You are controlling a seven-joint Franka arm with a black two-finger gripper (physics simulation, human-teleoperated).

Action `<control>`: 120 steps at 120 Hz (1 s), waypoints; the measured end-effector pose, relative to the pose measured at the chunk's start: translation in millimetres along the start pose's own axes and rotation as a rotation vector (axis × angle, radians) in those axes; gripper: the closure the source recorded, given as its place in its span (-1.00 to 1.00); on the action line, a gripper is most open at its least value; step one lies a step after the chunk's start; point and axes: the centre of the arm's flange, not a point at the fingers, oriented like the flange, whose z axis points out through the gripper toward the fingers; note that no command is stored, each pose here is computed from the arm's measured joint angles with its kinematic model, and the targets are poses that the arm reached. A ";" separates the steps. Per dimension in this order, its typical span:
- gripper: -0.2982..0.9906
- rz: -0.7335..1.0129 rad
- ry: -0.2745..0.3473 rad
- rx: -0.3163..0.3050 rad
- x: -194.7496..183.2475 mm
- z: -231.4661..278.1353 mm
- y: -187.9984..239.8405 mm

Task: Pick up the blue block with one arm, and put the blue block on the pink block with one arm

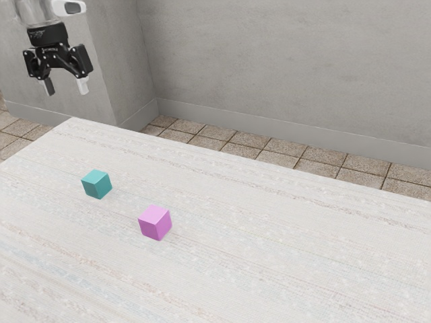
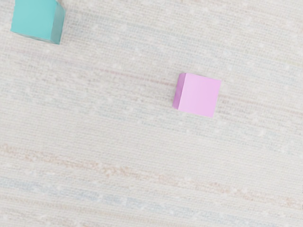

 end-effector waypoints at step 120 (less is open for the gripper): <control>-0.54 -0.114 0.113 0.158 52.6 238.3 -217.1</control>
